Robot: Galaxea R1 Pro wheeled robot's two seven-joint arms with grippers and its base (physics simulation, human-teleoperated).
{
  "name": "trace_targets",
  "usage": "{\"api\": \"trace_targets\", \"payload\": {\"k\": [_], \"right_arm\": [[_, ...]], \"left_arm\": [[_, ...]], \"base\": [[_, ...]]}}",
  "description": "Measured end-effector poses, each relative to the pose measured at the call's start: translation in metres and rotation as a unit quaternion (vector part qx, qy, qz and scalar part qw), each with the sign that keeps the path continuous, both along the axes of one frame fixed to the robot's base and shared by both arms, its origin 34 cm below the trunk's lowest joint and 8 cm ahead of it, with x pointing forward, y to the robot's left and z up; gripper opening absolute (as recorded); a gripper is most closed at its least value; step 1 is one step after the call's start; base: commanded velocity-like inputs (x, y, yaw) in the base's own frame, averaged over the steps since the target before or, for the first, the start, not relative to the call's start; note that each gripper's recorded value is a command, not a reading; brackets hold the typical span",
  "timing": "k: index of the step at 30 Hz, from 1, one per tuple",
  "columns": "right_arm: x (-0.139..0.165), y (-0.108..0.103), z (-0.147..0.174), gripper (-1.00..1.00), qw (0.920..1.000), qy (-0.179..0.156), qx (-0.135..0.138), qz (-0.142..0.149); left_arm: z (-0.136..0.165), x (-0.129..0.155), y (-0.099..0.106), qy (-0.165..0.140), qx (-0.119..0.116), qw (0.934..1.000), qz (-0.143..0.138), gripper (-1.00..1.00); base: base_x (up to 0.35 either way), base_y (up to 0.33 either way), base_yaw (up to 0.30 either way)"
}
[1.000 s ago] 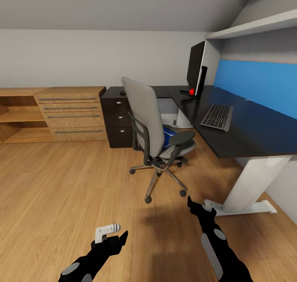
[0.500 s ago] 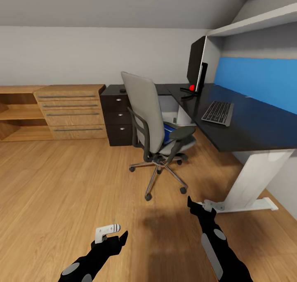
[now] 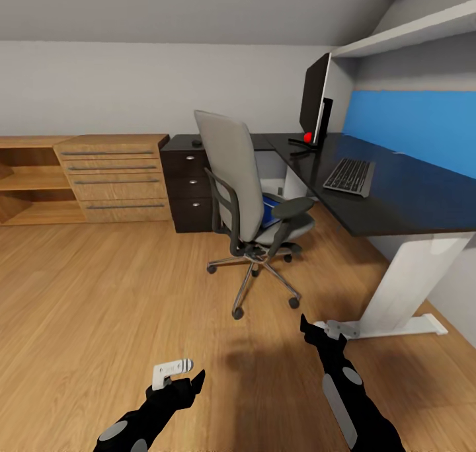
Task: In the bedroom, organize the workspace by keeping the computer under the desk, ensuring the monitor is on the desk, placing the keyboard on the desk next to the monitor, placing the mouse on the desk next to the keyboard, moving the folder from the swivel chair onto the desk next to the mouse, stacking the notebook on top of the folder with the pen on top of the notebook, and positioning the swivel chair next to the desk.
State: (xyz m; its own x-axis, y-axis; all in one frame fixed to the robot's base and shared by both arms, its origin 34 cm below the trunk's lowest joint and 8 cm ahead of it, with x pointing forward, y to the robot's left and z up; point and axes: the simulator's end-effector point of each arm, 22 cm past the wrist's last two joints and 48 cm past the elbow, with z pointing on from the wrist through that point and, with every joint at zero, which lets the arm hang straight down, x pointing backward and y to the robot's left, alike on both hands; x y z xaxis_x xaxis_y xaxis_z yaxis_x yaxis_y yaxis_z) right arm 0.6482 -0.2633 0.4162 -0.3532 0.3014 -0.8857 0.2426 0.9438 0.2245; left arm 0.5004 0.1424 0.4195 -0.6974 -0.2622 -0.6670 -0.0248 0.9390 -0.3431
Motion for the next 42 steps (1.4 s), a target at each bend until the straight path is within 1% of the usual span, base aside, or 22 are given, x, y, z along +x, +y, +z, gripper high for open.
{"api": "trace_targets", "payload": {"k": [16,18,19,20,21,22,23,24,25,27,28,29,32,35,37,38,41,42], "right_arm": [[0.000,0.000,-0.004,1.00,1.0000,0.006,-0.001,-0.001],[0.013,-0.003,-0.004,1.00,0.9999,0.010,-0.008,-0.006],[0.035,-0.008,0.003,1.00,0.9998,0.010,-0.016,-0.011],[0.044,-0.011,0.007,1.00,0.9997,0.009,-0.018,-0.012],[0.059,-0.017,0.009,1.00,0.9995,0.013,-0.025,-0.015],[0.066,-0.021,0.010,1.00,0.9993,0.016,-0.028,-0.016],[0.080,-0.034,0.010,1.00,0.9987,0.025,-0.038,-0.022],[0.086,-0.037,0.011,1.00,0.9986,0.025,-0.040,-0.025],[0.108,-0.054,0.026,1.00,0.9976,-0.008,-0.053,-0.044],[0.113,-0.057,0.034,1.00,0.9966,-0.031,-0.057,-0.051],[0.116,-0.059,0.048,1.00,0.9942,-0.065,-0.066,-0.054],[0.118,-0.060,0.052,1.00,0.9933,-0.074,-0.071,-0.054],[0.120,-0.060,0.059,1.00,0.9921,-0.085,-0.076,-0.053],[0.121,-0.061,0.062,1.00,0.9914,-0.089,-0.081,-0.052],[0.123,-0.066,0.075,1.00,0.9864,-0.115,-0.108,-0.046],[0.123,-0.066,0.078,1.00,0.9851,-0.120,-0.115,-0.043],[0.125,-0.061,0.089,1.00,0.9782,-0.144,-0.148,-0.023],[0.125,-0.060,0.091,1.00,0.9771,-0.146,-0.153,-0.020]], "left_arm": [[0.000,0.000,-0.001,0.000,0.000,1.0000,-0.001,1.00],[0.000,0.000,-0.001,0.000,-0.001,1.0000,-0.001,1.00],[0.000,0.000,-0.001,0.000,0.000,1.0000,-0.001,1.00],[0.000,0.000,-0.001,0.000,-0.001,1.0000,-0.001,1.00],[0.000,0.000,-0.001,0.000,-0.001,1.0000,-0.001,1.00],[0.000,0.000,-0.001,0.000,-0.001,1.0000,-0.001,1.00],[0.000,0.000,-0.002,0.000,-0.002,1.0000,-0.002,1.00],[0.000,-0.001,-0.002,0.000,-0.002,1.0000,-0.002,1.00],[0.000,-0.001,-0.003,0.001,-0.003,1.0000,-0.003,1.00],[0.000,-0.001,-0.003,0.001,-0.004,1.0000,-0.003,1.00],[0.000,-0.001,-0.004,0.001,-0.005,1.0000,-0.005,1.00],[-0.001,-0.002,-0.005,0.002,-0.005,1.0000,-0.005,1.00],[-0.001,-0.002,-0.005,0.002,-0.005,1.0000,-0.006,1.00],[-0.001,-0.002,-0.005,0.002,-0.005,1.0000,-0.006,1.00],[-0.001,-0.002,-0.005,0.002,-0.005,1.0000,-0.006,1.00],[-0.001,-0.002,-0.005,0.002,-0.005,1.0000,-0.006,1.00],[-0.001,-0.002,-0.005,0.003,-0.004,1.0000,-0.006,1.00],[-0.002,-0.002,-0.005,0.003,-0.005,1.0000,-0.006,1.00]], "base": [[0.000,0.000,0.000],[0.000,0.000,0.000],[0.000,0.000,0.000],[0.000,0.000,0.000],[0.000,0.000,0.000],[0.000,0.000,0.000],[0.000,0.000,0.000],[0.000,0.000,0.000],[0.000,0.000,0.000],[0.000,0.000,0.000],[0.000,0.000,0.000],[0.000,0.000,0.000],[0.000,0.000,0.000],[0.000,0.000,0.000],[0.000,0.000,0.000],[0.000,0.000,0.000],[0.000,0.000,0.000],[0.013,0.000,0.000]]}}
